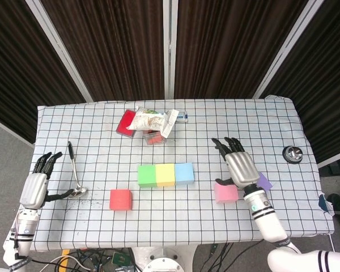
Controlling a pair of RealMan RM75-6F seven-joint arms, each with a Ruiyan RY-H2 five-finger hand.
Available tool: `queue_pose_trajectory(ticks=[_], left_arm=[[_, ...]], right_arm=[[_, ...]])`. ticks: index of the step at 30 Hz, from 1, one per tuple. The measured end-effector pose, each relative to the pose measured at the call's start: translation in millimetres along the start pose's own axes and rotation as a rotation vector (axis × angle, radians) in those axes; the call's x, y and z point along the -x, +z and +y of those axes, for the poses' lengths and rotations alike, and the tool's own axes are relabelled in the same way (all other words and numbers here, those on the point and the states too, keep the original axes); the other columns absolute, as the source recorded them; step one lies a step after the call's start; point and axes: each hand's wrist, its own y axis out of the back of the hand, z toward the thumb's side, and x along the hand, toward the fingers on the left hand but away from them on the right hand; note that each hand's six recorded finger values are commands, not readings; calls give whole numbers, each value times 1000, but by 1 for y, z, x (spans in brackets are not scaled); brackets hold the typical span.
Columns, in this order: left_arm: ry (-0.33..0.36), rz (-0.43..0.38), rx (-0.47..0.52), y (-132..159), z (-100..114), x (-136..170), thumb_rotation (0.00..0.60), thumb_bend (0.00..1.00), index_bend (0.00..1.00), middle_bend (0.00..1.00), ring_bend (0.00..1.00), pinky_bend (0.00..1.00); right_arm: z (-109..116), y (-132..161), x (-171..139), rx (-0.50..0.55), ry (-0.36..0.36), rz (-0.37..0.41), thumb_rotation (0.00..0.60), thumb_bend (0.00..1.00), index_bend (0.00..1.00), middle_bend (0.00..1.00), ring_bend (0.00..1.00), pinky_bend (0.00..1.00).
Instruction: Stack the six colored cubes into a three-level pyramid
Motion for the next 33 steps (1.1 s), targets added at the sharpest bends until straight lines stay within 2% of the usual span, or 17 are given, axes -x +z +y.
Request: queue_pose_trajectory(ticks=[6, 12, 19, 25, 28, 33], left_arm=[[-1, 7, -4, 1, 0, -1, 600, 0, 63, 119, 0, 0], [-11, 9, -9, 2, -3, -2, 600, 0, 63, 119, 0, 0], [-24, 8, -16, 3, -8, -2, 600, 0, 63, 119, 0, 0], [-21, 12, -15, 1, -8, -2, 600, 0, 63, 120, 0, 0], [-20, 13, -14, 1, -8, -1, 600, 0, 63, 120, 0, 0], [-23, 16, -11, -1, -8, -1, 600, 0, 63, 119, 0, 0]], right_arm=[[-23, -29, -38, -69, 96, -31, 600, 0, 0, 232, 0, 0], [-50, -51, -59, -100, 115, -40, 600, 0, 0, 222, 0, 0], [-78, -64, -60, -123, 118, -51, 600, 0, 0, 228, 0, 0], [-89, -60, -50, -107, 96, -34, 600, 0, 0, 269, 0, 0], [-92, -56, -46, -101, 87, -21, 600, 0, 0, 334, 23, 0], [-95, -52, -42, -78, 68, -23, 600, 0, 0, 490, 131, 0]])
